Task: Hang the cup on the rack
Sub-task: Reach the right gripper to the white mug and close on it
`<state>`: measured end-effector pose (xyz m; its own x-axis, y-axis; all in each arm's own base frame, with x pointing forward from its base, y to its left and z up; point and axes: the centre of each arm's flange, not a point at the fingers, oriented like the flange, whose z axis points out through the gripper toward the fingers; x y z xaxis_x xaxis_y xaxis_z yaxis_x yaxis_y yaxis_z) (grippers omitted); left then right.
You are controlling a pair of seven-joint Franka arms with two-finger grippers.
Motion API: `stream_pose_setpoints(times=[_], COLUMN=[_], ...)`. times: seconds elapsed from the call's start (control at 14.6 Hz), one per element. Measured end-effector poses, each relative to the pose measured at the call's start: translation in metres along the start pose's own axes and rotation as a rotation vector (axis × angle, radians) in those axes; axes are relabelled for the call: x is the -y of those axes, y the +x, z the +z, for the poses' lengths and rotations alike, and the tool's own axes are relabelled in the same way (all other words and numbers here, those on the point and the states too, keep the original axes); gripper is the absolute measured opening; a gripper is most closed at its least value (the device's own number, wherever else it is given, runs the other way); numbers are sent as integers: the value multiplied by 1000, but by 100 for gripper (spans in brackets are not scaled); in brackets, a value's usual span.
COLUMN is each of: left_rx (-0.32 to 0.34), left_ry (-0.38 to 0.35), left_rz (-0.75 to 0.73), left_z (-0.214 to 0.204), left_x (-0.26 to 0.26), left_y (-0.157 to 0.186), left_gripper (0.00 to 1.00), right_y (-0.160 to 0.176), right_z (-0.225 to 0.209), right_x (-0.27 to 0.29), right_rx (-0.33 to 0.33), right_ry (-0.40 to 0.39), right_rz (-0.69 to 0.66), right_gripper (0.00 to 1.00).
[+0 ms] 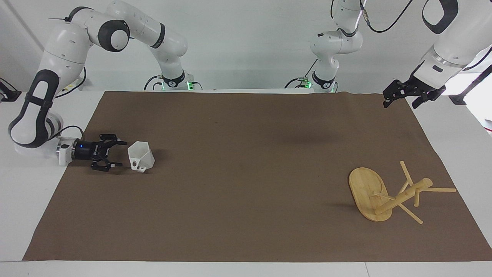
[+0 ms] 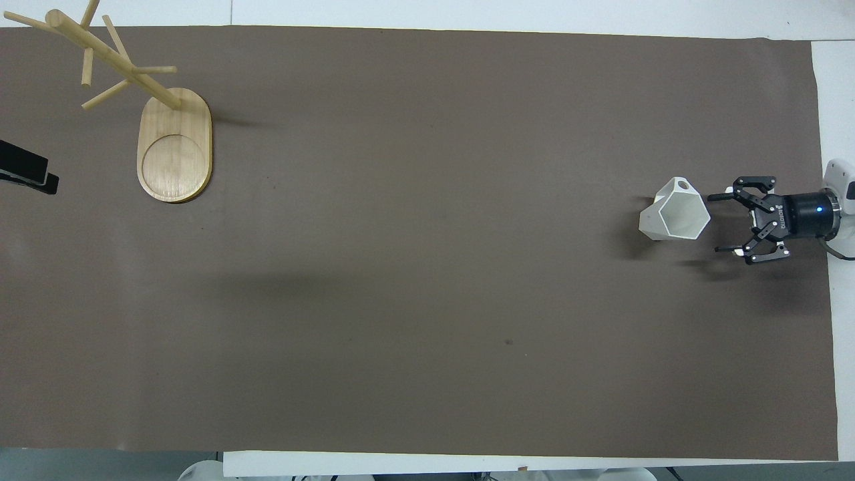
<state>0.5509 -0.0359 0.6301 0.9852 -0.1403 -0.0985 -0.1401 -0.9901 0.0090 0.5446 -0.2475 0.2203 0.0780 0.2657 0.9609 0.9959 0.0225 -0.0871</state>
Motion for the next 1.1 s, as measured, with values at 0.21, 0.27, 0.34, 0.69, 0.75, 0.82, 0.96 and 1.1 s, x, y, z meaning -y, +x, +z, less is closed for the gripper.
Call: stream_pose_setpoints(times=[0.21,0.27,0.34,0.69,0.75,0.82,0.96,1.1], left_rx=[0,0,0,0,0,0,0,0], left_ry=[0,0,0,0,0,0,0,0], left_rz=[0,0,0,0,0,0,0,0], left_z=[0,0,0,0,0,0,0,0], left_x=[0,0,0,0,0,0,0,0], left_y=[0,0,0,0,0,0,0,0], left_gripper=[100,100,100,100,100,100,100,100], right_y=[1,-1,-3,-11,-13,-15,-16,-16], right_z=[9,9,10,16,17,19,20,20], right_x=[-2,-1,1,7,8,9,9,8], right_rx=[-10,-13,-17,-28,-31,-37,-47,-48], right_ry=[13,13,13,10,6,-3,-13,-15], right_rz=[-38,-42,-45,-39,-34,-31,-30,-30], right_gripper=[100,100,100,100,100,100,100,100])
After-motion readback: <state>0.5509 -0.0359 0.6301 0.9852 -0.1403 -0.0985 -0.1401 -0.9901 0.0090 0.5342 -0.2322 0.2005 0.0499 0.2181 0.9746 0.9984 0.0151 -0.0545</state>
